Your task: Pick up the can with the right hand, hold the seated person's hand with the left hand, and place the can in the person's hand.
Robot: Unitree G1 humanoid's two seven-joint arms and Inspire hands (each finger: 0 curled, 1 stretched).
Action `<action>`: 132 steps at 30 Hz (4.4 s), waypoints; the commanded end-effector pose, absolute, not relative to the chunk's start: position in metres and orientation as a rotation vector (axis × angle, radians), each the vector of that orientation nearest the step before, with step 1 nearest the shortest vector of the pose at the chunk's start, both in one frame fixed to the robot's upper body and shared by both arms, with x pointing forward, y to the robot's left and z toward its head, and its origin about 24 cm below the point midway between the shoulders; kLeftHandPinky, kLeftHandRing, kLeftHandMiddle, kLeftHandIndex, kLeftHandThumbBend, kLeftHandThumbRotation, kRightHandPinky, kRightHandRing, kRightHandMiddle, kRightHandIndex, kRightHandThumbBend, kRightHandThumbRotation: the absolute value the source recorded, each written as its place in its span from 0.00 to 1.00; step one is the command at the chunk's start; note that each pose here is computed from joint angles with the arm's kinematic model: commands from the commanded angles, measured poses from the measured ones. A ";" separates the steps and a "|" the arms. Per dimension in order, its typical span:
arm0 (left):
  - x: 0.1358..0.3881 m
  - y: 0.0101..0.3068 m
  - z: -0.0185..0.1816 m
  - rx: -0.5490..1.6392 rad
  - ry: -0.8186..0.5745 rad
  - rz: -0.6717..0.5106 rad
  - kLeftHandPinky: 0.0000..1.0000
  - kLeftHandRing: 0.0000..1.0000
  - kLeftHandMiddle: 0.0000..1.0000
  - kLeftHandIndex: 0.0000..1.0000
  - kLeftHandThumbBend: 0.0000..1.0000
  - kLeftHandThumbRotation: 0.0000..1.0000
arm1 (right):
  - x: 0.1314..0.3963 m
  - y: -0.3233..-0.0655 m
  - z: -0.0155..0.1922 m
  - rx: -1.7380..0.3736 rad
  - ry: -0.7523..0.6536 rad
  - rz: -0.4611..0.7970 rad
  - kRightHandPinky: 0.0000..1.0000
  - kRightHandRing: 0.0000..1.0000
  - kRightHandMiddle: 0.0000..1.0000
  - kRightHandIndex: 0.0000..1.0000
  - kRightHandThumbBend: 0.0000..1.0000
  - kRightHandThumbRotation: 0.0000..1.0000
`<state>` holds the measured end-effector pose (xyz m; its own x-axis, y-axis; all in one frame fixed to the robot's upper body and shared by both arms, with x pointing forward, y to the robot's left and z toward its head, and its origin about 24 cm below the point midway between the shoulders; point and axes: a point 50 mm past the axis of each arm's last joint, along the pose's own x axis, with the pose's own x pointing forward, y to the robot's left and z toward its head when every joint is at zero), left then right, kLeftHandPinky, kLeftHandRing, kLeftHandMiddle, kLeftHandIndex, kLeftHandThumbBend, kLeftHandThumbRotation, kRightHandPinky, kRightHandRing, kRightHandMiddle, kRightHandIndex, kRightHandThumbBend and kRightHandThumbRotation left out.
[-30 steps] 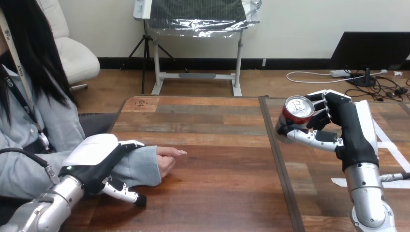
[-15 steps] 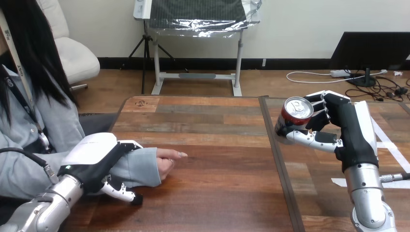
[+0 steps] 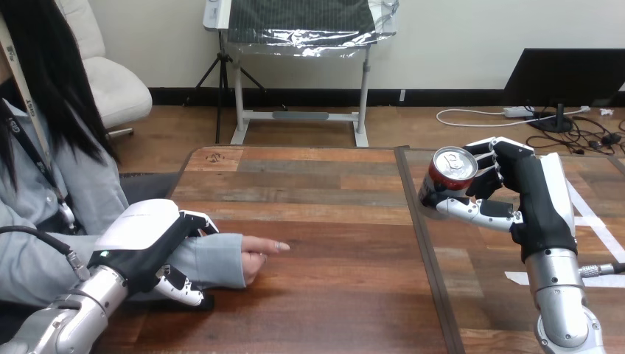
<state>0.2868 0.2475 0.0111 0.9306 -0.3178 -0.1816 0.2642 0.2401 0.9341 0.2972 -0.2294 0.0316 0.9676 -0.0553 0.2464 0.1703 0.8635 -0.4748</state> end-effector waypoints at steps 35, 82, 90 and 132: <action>0.295 0.242 0.035 1.252 -0.274 -0.316 0.31 0.36 0.42 0.45 1.00 0.00 | 0.308 -0.216 0.057 -0.477 -0.350 -0.059 0.33 0.39 0.46 0.53 0.73 0.00; 0.290 0.222 0.060 1.174 -0.450 -0.319 0.26 0.29 0.36 0.39 1.00 0.02 | 0.310 -0.195 0.042 -0.446 -0.314 0.027 0.34 0.39 0.47 0.54 0.74 0.00; 0.289 0.218 0.064 1.172 -0.462 -0.323 0.23 0.27 0.33 0.37 1.00 0.03 | 0.311 -0.191 0.040 -0.439 -0.311 0.035 0.34 0.39 0.47 0.54 0.74 0.00; 0.285 0.207 0.083 1.112 -0.575 -0.315 0.20 0.24 0.31 0.35 1.00 0.03 | 0.307 -0.169 0.033 -0.391 -0.326 0.140 0.36 0.41 0.49 0.55 0.72 0.00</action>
